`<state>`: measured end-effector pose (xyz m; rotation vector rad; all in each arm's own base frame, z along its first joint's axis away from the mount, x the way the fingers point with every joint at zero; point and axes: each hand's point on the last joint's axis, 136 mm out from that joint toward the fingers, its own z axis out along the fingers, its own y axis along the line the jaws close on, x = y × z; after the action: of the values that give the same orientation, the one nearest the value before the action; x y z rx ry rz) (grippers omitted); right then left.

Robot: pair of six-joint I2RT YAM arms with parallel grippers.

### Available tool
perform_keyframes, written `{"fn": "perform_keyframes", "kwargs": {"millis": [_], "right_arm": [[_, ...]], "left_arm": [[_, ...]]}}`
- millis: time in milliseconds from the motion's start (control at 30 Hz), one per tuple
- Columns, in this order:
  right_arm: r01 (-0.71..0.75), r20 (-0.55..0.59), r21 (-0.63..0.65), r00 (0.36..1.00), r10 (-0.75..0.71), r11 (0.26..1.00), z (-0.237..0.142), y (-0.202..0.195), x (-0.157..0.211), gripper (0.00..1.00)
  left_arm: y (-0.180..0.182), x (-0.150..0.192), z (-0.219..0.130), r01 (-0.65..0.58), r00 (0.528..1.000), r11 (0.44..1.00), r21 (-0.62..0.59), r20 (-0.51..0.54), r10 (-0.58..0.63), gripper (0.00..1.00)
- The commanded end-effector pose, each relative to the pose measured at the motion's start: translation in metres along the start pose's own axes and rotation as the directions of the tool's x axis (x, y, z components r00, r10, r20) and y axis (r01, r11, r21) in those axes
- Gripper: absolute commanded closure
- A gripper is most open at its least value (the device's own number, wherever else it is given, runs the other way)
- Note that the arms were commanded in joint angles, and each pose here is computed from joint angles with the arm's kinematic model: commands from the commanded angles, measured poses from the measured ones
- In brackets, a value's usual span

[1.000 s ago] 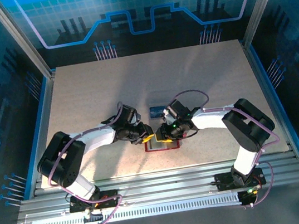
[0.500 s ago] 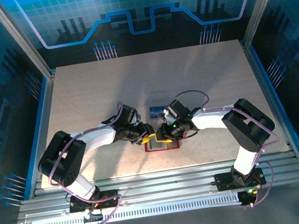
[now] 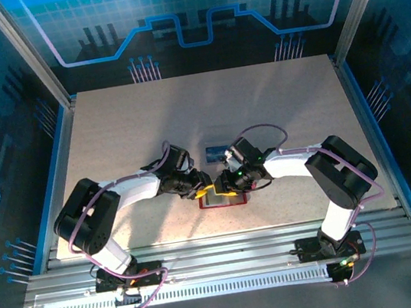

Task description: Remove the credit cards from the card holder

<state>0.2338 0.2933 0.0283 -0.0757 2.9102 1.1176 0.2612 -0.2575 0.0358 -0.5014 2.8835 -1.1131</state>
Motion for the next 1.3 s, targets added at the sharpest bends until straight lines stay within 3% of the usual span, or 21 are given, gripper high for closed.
{"fn": "perform_keyframes", "kwargs": {"millis": [0, 167, 533, 1267], "right_arm": [[-0.034, -0.018, -0.002, 0.999, 0.034, 0.999, -0.002, -0.005, 0.006, 0.62], [-0.035, -0.019, -0.002, 0.999, 0.035, 0.999, -0.002, -0.005, 0.006, 0.62], [-0.039, -0.022, -0.001, 0.999, 0.039, 0.999, -0.001, -0.006, 0.006, 0.62], [-0.032, -0.011, -0.020, 0.999, 0.032, 0.999, -0.004, 0.000, 0.004, 0.62]], "left_arm": [[-0.004, 0.005, 0.003, -0.004, 1.000, 1.000, 0.004, -0.023, 0.004, 0.67], [-0.005, 0.005, 0.002, -0.006, 1.000, 1.000, 0.006, -0.025, 0.006, 0.69], [0.002, 0.004, -0.003, -0.019, 1.000, 0.999, -0.045, -0.003, 0.019, 0.58], [-0.013, 0.008, 0.004, -0.022, 0.999, 1.000, 0.020, -0.036, 0.023, 0.71]]}}
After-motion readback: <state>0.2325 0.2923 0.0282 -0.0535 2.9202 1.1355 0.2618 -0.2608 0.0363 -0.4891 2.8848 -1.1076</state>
